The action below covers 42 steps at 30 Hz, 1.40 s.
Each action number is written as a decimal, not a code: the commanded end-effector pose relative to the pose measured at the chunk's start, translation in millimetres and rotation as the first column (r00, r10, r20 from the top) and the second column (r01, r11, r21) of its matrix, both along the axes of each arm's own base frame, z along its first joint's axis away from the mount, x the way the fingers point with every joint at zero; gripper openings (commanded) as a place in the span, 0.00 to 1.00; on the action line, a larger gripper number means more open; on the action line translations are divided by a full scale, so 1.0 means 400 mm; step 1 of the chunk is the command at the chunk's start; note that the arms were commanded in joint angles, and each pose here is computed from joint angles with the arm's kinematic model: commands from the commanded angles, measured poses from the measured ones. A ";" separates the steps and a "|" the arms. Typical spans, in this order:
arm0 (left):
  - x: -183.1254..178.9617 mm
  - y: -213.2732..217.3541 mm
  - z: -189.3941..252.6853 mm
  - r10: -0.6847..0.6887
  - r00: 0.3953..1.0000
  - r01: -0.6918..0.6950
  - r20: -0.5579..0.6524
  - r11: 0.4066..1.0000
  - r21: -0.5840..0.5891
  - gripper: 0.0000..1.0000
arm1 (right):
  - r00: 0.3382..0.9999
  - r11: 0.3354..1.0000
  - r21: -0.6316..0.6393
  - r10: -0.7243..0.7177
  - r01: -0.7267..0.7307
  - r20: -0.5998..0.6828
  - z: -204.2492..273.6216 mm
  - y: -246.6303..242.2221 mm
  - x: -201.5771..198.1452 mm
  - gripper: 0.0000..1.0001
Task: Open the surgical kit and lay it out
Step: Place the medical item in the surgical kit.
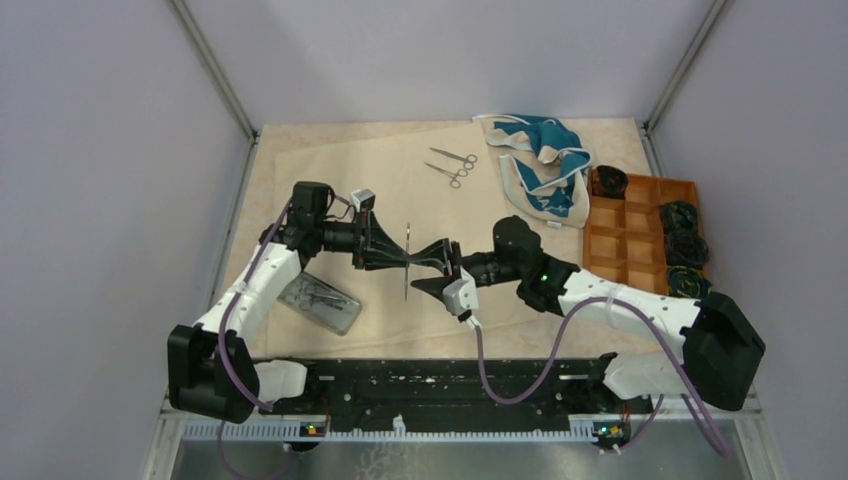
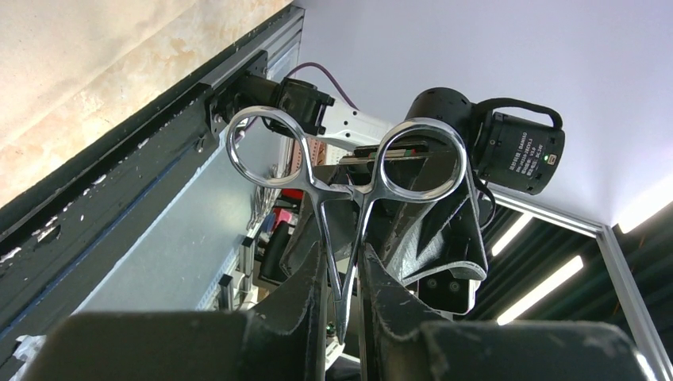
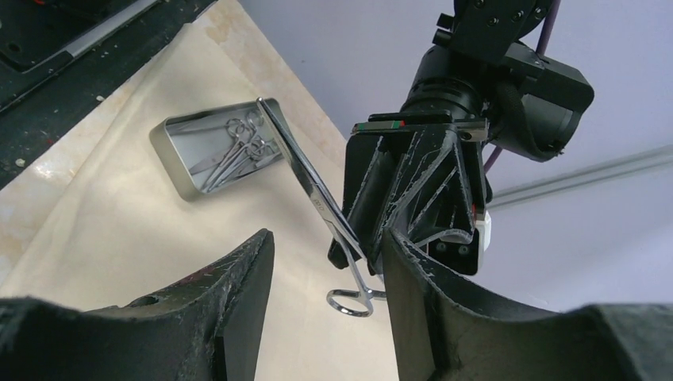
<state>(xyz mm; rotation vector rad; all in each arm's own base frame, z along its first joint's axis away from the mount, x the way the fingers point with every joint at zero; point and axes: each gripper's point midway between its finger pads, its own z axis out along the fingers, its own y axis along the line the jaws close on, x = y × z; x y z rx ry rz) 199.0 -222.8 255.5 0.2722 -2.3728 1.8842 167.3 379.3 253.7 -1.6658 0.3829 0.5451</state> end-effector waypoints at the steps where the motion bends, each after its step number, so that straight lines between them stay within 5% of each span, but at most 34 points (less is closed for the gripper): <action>1: -0.016 -0.007 0.048 -0.055 0.998 0.055 0.009 0.997 -0.060 0.00 | 0.995 0.996 0.088 0.016 -0.025 0.099 0.075 0.029 0.006 0.51; 9: -0.015 -0.010 0.047 -0.069 0.998 0.069 0.006 0.995 -0.068 0.00 | 0.993 0.995 0.103 -0.002 -0.011 0.119 0.078 0.043 0.020 0.30; 14: -0.011 -0.012 0.045 -0.073 0.997 0.074 0.005 0.995 -0.070 0.00 | 0.994 0.994 0.105 -0.009 -0.003 0.110 0.077 0.043 0.022 0.00; 17: -0.002 -0.014 0.045 -0.062 0.998 0.062 0.003 0.996 -0.062 0.00 | 0.996 0.993 0.111 -0.037 0.028 0.077 0.074 0.038 0.029 0.00; 22: 0.052 -0.013 0.042 0.037 0.997 -0.039 0.062 0.999 0.025 0.57 | 0.978 0.964 0.181 -0.178 0.196 -0.111 0.118 0.000 0.105 0.00; 25: 0.103 0.015 0.048 0.121 0.977 -0.141 0.175 0.985 0.103 0.72 | 0.936 0.939 0.172 -0.251 0.297 -0.247 0.139 -0.039 0.164 0.00; 33: 0.168 0.151 -0.007 0.255 0.925 -0.347 0.280 0.868 0.356 0.80 | 0.736 0.858 -0.091 -0.483 0.505 -0.474 0.060 -0.140 0.371 0.00; 42: 0.121 0.175 -0.064 0.222 0.945 -0.305 0.239 0.860 0.410 0.81 | 0.580 0.827 -0.322 -0.555 0.461 -0.597 -0.052 -0.188 0.579 0.00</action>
